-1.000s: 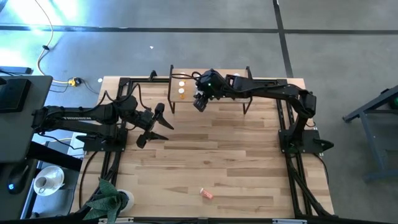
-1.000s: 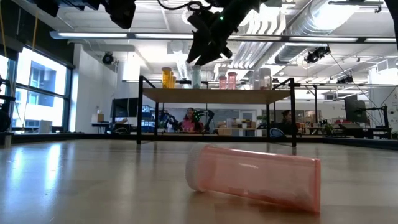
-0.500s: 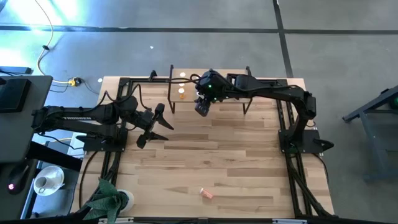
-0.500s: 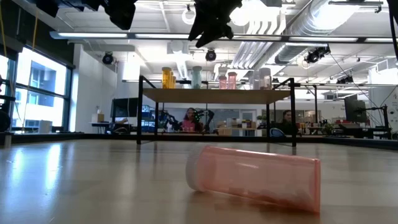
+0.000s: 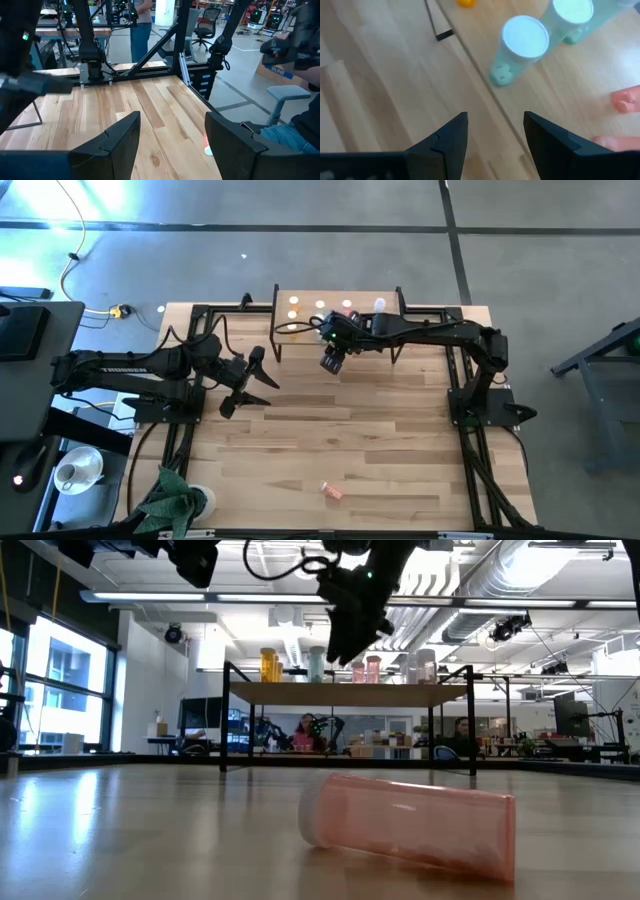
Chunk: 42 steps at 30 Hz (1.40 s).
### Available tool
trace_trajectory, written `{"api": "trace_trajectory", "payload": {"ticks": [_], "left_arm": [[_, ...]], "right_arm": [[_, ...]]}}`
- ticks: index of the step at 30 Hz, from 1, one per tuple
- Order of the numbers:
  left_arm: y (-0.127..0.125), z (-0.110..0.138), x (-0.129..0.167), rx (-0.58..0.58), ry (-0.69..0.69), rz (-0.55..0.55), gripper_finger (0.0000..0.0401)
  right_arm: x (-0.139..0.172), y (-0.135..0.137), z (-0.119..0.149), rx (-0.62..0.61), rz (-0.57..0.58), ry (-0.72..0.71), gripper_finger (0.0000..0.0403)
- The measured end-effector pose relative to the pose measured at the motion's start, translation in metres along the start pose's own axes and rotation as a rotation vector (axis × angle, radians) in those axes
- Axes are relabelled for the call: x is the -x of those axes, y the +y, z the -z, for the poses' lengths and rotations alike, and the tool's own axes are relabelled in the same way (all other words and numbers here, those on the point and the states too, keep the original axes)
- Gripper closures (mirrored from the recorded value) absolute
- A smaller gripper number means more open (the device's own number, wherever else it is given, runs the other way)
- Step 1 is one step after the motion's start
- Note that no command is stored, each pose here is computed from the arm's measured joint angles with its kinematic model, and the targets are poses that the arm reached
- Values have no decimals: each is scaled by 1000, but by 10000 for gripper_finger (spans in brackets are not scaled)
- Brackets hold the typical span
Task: Pick and place medicine bottles onto shelf by color
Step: Put the blue pill bottle on the shelf aligned with the blue pill bottles, then put the pink pill bottle on the shelf aligned with the pink pill bottles
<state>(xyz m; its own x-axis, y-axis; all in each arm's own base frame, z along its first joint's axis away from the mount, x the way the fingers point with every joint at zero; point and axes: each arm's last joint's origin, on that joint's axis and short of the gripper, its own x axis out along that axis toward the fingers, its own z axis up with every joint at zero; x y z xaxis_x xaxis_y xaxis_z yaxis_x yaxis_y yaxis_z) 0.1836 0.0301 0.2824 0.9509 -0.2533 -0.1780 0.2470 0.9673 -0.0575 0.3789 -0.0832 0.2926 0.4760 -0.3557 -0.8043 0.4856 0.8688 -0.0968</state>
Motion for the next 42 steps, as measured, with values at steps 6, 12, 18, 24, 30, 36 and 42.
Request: {"api": "trace_trajectory", "payload": {"ticks": [6, 12, 18, 24, 30, 36, 42], "left_arm": [[0, 0, 0, 0, 0, 0, 190], [0, 0, 0, 0, -1, 0, 190], [0, 0, 0, 0, -1, 0, 190], [0, 0, 0, 0, -1, 0, 190], [0, 0, 0, 0, 0, 0, 190], [0, 0, 0, 0, 0, 0, 190], [0, 0, 0, 2, 4, 0, 190]], "right_arm": [[-15, -5, 2, -9, -8, -63, 219], [-17, -5, -2, -21, -17, -102, 219], [-17, -5, -4, -24, -40, -118, 219], [-17, -4, -5, 0, -65, -127, 219], [-16, -2, -8, -8, -95, -156, 219], [-17, -4, -5, -7, -56, -129, 219], [-2, 3, -5, 6, -80, -56, 219]]}}
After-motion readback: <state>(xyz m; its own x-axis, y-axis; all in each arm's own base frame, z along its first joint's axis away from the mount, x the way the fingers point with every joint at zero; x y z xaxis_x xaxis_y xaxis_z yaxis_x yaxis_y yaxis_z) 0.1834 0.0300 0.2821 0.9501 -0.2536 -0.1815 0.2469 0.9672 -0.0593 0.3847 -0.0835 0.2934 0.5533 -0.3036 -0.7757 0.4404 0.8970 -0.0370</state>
